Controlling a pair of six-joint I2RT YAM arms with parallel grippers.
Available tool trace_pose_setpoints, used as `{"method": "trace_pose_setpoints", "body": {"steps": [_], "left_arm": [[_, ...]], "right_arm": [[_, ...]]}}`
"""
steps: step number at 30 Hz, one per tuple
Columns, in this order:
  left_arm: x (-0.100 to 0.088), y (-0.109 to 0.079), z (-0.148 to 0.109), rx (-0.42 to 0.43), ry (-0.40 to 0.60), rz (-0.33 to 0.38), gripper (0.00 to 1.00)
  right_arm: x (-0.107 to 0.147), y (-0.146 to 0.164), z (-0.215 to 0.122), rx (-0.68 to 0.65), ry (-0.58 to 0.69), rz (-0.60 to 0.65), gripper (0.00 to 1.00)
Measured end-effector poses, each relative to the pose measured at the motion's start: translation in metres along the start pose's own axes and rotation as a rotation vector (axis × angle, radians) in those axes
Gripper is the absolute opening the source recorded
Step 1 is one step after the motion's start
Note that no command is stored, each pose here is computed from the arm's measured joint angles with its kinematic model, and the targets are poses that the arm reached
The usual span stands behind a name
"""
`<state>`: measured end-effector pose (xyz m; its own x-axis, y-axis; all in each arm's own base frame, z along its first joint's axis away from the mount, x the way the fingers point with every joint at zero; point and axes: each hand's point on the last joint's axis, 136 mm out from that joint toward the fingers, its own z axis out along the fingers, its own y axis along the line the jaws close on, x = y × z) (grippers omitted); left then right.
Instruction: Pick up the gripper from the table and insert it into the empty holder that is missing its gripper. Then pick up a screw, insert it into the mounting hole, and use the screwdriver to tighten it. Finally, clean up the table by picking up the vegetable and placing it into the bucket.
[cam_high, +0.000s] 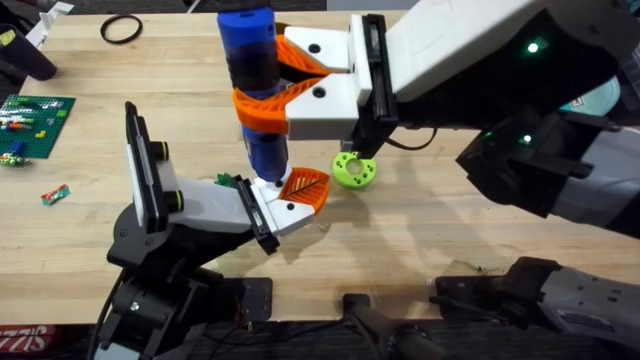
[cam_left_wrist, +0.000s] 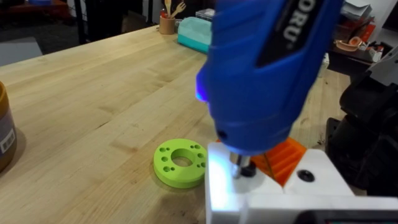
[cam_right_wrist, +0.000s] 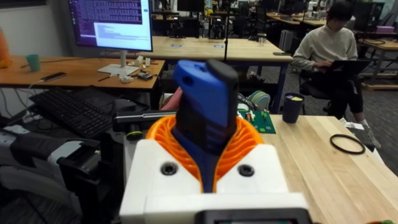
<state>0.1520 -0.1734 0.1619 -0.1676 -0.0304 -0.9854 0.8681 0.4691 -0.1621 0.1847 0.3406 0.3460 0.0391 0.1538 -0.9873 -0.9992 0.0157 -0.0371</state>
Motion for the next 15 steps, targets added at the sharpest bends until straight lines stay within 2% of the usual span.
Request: {"method": "trace_pose_setpoints", "body": {"steps": [10,15], "left_arm": [[0.0,0.0,0.0,0.0,0.001,-0.007,0.017],[0.0,0.0,0.0,0.0,0.001,-0.006,0.017]], "right_arm": [[-0.001,-0.002,0.0,0.013,-0.007,-0.003,0.048],[-0.01,-0.002,0.0,0.01,-0.05,0.014,0.048]]}}
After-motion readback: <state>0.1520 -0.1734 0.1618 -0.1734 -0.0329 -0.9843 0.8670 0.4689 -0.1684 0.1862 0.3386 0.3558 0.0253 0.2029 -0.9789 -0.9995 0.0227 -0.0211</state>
